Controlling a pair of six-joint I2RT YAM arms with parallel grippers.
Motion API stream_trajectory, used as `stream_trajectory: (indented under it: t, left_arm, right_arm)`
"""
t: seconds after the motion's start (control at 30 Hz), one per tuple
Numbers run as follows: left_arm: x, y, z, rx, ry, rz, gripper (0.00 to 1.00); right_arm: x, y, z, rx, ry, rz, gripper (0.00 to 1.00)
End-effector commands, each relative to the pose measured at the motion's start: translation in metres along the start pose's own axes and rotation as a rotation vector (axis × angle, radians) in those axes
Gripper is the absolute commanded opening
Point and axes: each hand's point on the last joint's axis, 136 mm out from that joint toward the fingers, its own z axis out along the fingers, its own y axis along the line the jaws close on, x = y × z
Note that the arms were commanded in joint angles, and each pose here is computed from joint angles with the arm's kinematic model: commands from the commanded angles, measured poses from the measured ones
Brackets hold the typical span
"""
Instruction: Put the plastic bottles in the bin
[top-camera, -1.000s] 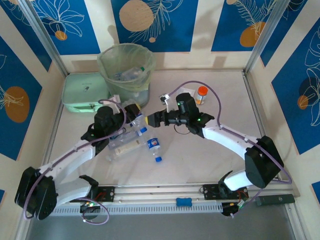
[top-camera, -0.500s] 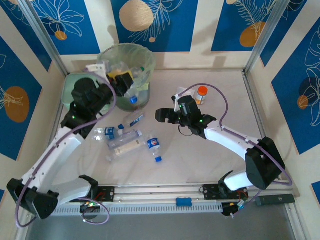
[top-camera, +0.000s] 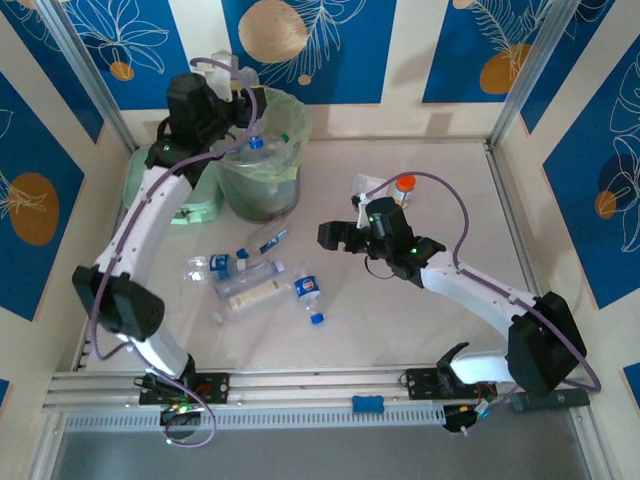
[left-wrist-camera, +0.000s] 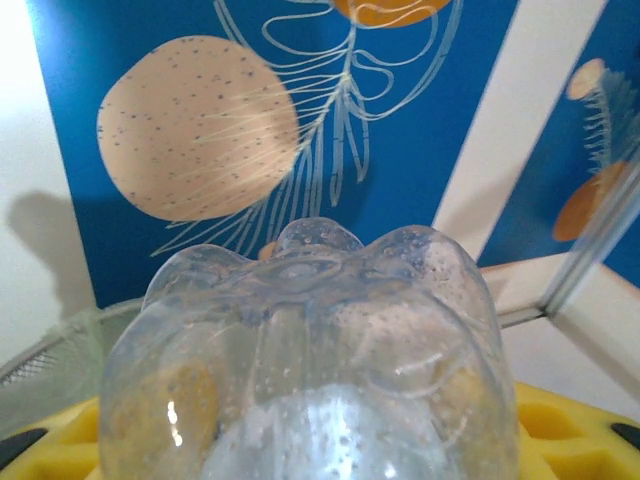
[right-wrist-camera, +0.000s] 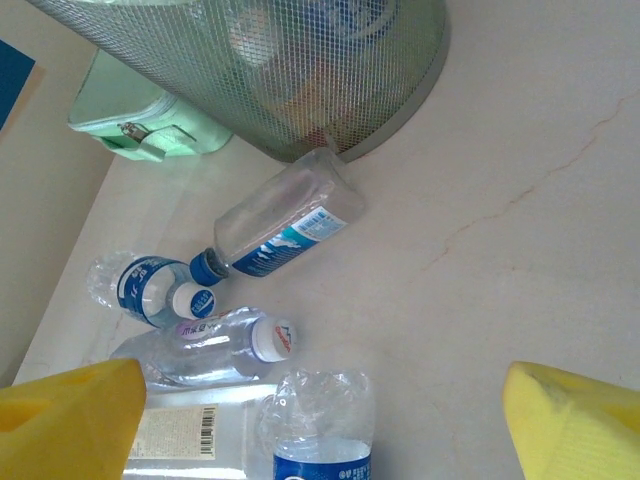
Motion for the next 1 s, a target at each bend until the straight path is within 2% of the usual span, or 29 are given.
stream_trajectory:
  t: [0.0, 0.2, 0.4, 0.47, 0.53, 0.6, 0.73, 0.77, 0.97]
  left_arm:
    - [0.002, 0.015, 0.017, -0.033, 0.053, 0.059, 0.36]
    - [0.049, 0.031, 0.056, -0.059, 0.214, 0.111, 0.39]
    - [0.081, 0.037, 0.070, -0.061, 0.329, 0.112, 0.42]
    - [0.084, 0.036, 0.071, -0.055, 0.336, 0.103, 0.45]
    - [0.085, 0.036, 0.071, -0.053, 0.339, 0.093, 0.55]
    - [0.082, 0.035, 0.069, -0.054, 0.334, 0.080, 0.76]
    - [0.064, 0.030, 0.058, -0.052, 0.299, 0.064, 0.97]
    - [0.057, 0.028, 0.054, -0.050, 0.286, 0.061, 1.00]
    - [0.014, 0.007, 0.018, 0.010, 0.194, 0.029, 1.00]
  right_arm:
    - [0.002, -0.005, -0.005, 0.022, -0.009, -0.017, 0.93]
    - [-0.002, -0.001, -0.005, 0.012, -0.011, -0.025, 0.93]
    - [-0.006, 0.001, -0.004, 0.014, -0.016, -0.035, 0.93]
    - [-0.006, 0.000, -0.003, 0.015, -0.015, -0.032, 0.93]
    - [-0.005, 0.000, -0.002, 0.014, -0.010, -0.029, 0.93]
    - [-0.004, 0.001, -0.002, 0.012, -0.004, -0.025, 0.93]
    - [-0.002, 0.000, -0.003, 0.017, -0.002, -0.023, 0.93]
    - [-0.002, 0.000, -0.002, 0.018, -0.001, -0.020, 0.93]
    - [0.001, 0.002, 0.004, 0.008, 0.021, -0.011, 0.93]
